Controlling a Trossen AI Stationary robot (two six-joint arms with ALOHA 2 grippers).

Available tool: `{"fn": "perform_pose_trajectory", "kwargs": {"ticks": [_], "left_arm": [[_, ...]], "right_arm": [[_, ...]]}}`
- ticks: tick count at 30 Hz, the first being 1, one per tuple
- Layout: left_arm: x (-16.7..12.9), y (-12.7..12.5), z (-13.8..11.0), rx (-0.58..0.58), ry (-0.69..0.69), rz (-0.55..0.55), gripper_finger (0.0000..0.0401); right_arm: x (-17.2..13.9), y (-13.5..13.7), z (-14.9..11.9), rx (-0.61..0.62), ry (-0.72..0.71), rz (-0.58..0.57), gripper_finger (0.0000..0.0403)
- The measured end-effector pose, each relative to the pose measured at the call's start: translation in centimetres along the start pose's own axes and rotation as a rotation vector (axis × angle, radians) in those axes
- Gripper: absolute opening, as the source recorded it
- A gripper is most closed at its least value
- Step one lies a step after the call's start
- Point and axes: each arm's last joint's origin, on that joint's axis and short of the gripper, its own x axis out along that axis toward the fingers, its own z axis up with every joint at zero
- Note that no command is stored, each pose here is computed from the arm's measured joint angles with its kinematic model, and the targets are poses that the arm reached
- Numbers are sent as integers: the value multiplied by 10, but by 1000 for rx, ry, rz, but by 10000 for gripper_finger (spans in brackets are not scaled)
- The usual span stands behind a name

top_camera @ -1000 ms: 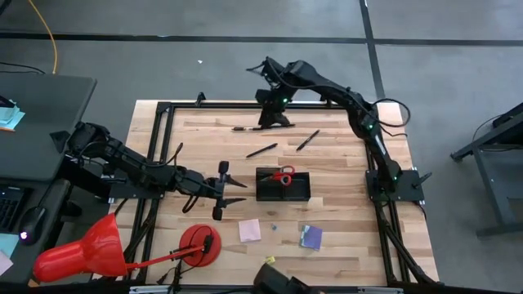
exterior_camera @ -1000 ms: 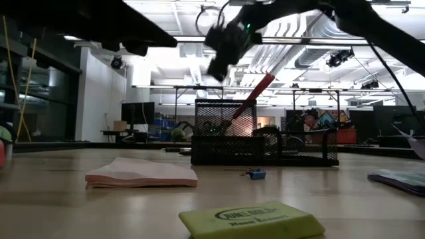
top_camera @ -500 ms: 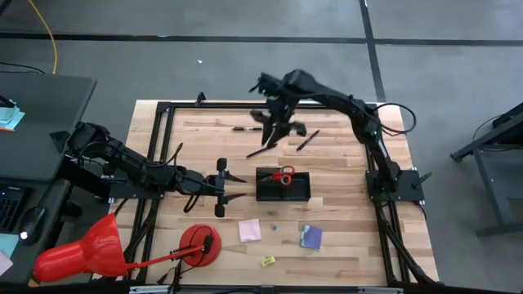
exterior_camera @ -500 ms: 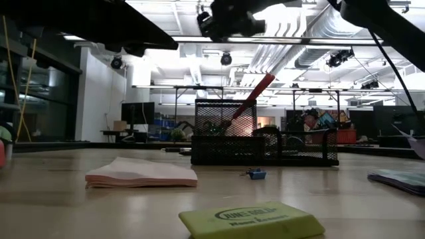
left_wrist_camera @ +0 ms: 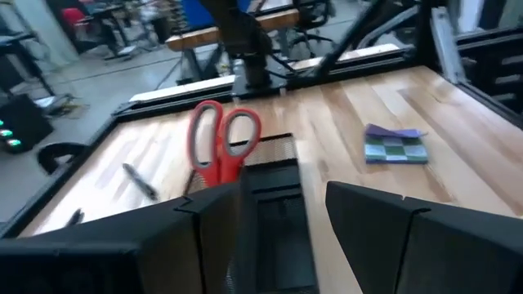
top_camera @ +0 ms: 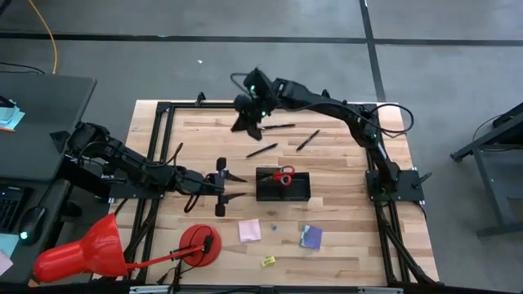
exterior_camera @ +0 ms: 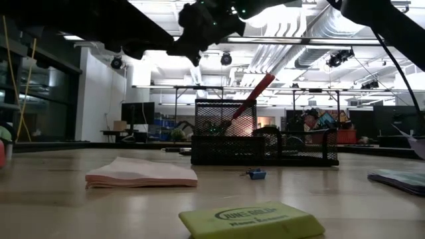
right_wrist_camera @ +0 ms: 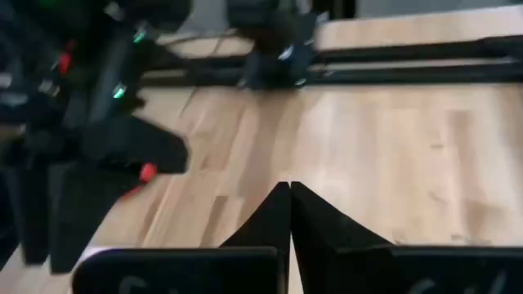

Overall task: Pick and place office supplies into organizer
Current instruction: Put the black pen into the black desk organizer

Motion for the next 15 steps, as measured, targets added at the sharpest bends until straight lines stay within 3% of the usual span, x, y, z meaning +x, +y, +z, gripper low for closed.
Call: {"fn": "perform_pose_trajectory", "kwargs": {"ticks": [2, 6, 11, 15], "left_arm": [[0, 2, 2, -9, -14, 47, 175], [0, 3, 6, -23, -38, 97, 175], [1, 4, 9, -25, -36, 113, 175], [1, 4, 5, -10, -2, 130, 175]], "right_arm": [[-7, -10, 5, -11, -47, -88, 5], [-22, -33, 18, -47, -177, -387, 1], [-36, -44, 32, -67, -351, -394, 7], [-15, -33, 23, -103, -367, -331, 1]]}}
